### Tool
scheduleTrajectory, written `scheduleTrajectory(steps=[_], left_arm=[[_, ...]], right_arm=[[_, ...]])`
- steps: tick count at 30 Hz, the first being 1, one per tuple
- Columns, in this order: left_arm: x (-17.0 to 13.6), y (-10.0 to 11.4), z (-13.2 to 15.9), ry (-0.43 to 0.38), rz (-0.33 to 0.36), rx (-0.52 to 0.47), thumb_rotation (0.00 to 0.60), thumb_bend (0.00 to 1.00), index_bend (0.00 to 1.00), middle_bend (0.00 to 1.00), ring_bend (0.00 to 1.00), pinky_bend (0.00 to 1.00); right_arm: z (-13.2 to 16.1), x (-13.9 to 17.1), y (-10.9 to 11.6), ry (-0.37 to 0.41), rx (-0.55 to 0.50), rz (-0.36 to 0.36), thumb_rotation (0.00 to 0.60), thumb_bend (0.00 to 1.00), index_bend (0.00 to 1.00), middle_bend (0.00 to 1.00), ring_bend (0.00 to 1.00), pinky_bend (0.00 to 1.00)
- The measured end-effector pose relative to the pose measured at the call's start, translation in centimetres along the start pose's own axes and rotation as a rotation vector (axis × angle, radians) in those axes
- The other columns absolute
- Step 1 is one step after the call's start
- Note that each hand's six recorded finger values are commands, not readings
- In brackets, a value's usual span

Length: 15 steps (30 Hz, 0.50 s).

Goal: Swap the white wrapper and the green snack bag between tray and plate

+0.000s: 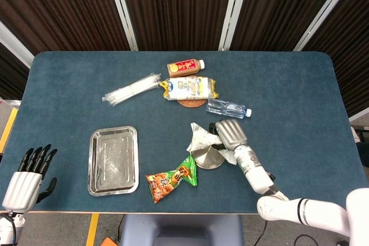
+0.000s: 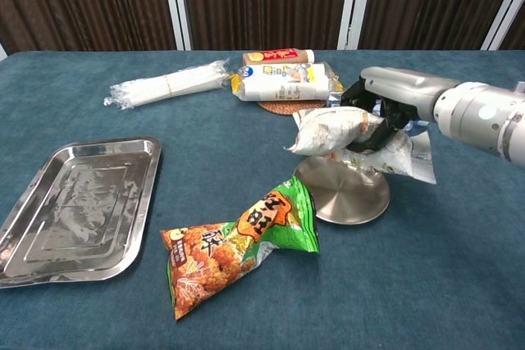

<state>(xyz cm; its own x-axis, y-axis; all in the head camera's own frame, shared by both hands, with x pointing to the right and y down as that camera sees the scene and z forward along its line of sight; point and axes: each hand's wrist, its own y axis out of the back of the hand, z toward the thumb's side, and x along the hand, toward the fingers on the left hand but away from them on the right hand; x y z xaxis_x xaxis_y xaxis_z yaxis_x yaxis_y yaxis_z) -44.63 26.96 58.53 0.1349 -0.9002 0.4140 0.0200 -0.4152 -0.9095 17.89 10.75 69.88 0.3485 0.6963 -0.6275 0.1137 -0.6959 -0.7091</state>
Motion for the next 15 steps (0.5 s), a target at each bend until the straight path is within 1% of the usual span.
scheduleTrajectory(steps=[1,2,4,7,9,12,14,15], left_arm=[[0.0,0.0,0.0,0.000,0.000,-0.001,0.600,0.41,0.00,0.00,0.00,0.03],[0.0,0.0,0.0,0.000,0.000,-0.002,0.600,0.41,0.00,0.00,0.00,0.03],[0.0,0.1,-0.1,0.000,0.003,-0.003,0.600,0.41,0.00,0.00,0.00,0.03],[0.0,0.2,-0.2,0.002,0.004,-0.004,0.600,0.41,0.00,0.00,0.00,0.03],[0.0,0.2,-0.2,0.001,0.004,-0.004,0.600,0.41,0.00,0.00,0.00,0.03],[-0.1,0.2,-0.1,-0.002,0.006,-0.003,0.600,0.41,0.00,0.00,0.00,0.03],[-0.1,0.3,0.0,-0.007,0.009,-0.005,0.600,0.41,0.00,0.00,0.00,0.03],[-0.2,0.4,0.1,-0.010,0.011,-0.007,0.600,0.41,0.00,0.00,0.00,0.03]], right_arm=[[0.0,0.1,-0.4,0.010,-0.006,0.012,0.600,0.45,0.41,0.53,0.38,0.50],[0.0,0.1,-0.7,0.017,-0.008,0.022,0.600,0.45,0.36,0.49,0.35,0.46],[-0.1,0.3,-1.2,0.028,-0.002,0.050,0.600,0.41,0.18,0.37,0.24,0.35],[-0.1,0.7,-1.5,0.035,0.005,0.074,0.600,0.31,0.03,0.27,0.16,0.27],[0.0,1.1,-1.5,0.042,-0.006,0.084,0.600,0.27,0.00,0.25,0.15,0.26],[0.3,1.8,-1.2,0.055,-0.031,0.093,0.600,0.21,0.00,0.20,0.10,0.21],[0.3,2.5,-0.6,0.065,-0.045,0.088,0.600,0.17,0.00,0.14,0.04,0.14],[0.2,2.9,-0.2,0.069,-0.049,0.083,0.600,0.17,0.00,0.12,0.02,0.12]])
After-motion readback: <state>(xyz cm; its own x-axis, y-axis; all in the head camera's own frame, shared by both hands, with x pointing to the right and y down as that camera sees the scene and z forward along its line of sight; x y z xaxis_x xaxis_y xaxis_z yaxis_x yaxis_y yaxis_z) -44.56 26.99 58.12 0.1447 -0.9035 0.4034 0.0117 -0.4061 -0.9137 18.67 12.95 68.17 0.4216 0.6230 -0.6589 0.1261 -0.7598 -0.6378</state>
